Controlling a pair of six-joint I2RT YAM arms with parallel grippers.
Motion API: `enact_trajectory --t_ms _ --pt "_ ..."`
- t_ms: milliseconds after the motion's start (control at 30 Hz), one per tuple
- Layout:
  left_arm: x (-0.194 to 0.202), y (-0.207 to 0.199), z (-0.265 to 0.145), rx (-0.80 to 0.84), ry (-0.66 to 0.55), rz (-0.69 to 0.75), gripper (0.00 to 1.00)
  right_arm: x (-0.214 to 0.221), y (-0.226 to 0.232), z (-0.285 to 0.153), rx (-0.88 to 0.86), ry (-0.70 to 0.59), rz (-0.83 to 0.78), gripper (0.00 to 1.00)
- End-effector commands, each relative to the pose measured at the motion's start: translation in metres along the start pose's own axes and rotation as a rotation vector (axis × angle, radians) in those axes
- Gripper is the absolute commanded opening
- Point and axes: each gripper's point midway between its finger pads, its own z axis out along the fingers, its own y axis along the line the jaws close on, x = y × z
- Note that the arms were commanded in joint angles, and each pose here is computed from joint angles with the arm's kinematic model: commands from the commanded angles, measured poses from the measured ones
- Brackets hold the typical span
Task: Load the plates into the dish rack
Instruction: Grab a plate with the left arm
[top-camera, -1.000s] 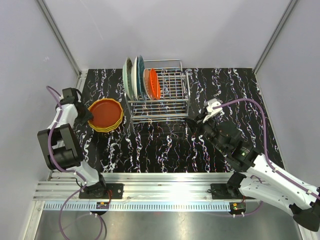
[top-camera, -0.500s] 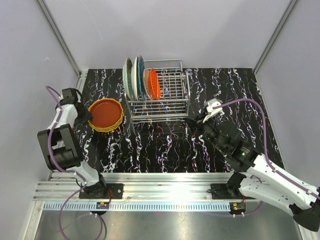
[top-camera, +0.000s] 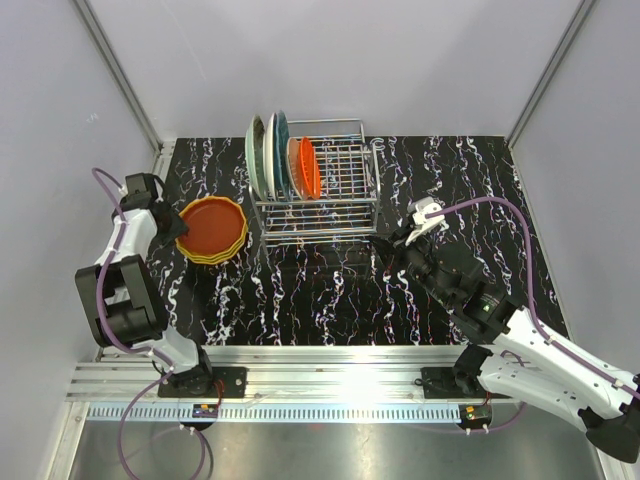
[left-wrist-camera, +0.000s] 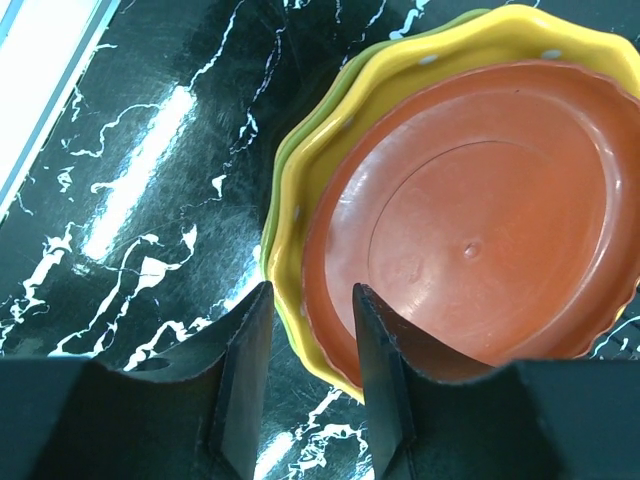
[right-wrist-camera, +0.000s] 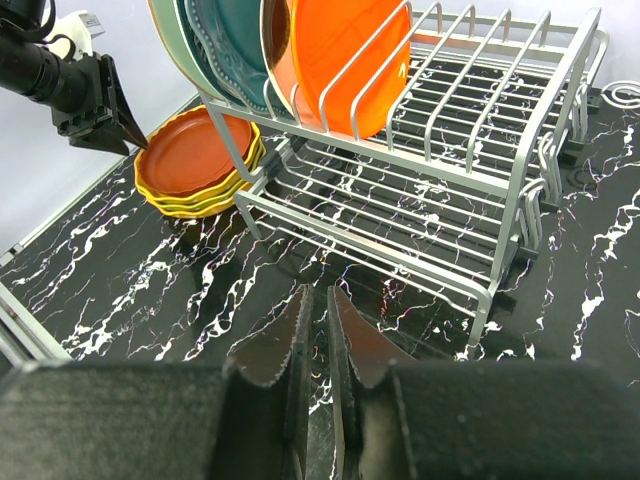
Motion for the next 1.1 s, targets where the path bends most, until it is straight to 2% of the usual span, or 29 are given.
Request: enact_trajectory --t_ms 0,500,933,1000,1067 --pt "-0.013 -0.009 -0.006 0.031 -0.064 0.014 0.39 -0.013 -0.001 0.002 0.010 -0.050 0.004 0.17" --pt "0.005 -0.004 0.014 -0.002 0.039 0.010 0.35 -0.013 -0.003 0.001 0.017 -0.052 0.002 0.17" --pt "0.012 -0.004 0.023 -0.001 0.074 0.013 0.31 -0.013 -0.004 0.001 0.021 -0.051 0.000 0.17" --pt "0.013 -0.003 0.024 -0.005 0.083 0.011 0.28 -0.013 -0.004 0.001 0.020 -0.052 -0.001 0.17" --pt "0.015 -0.003 0.026 -0.003 0.100 0.012 0.14 -0.014 -0.004 0.000 0.023 -0.053 0.001 0.17"
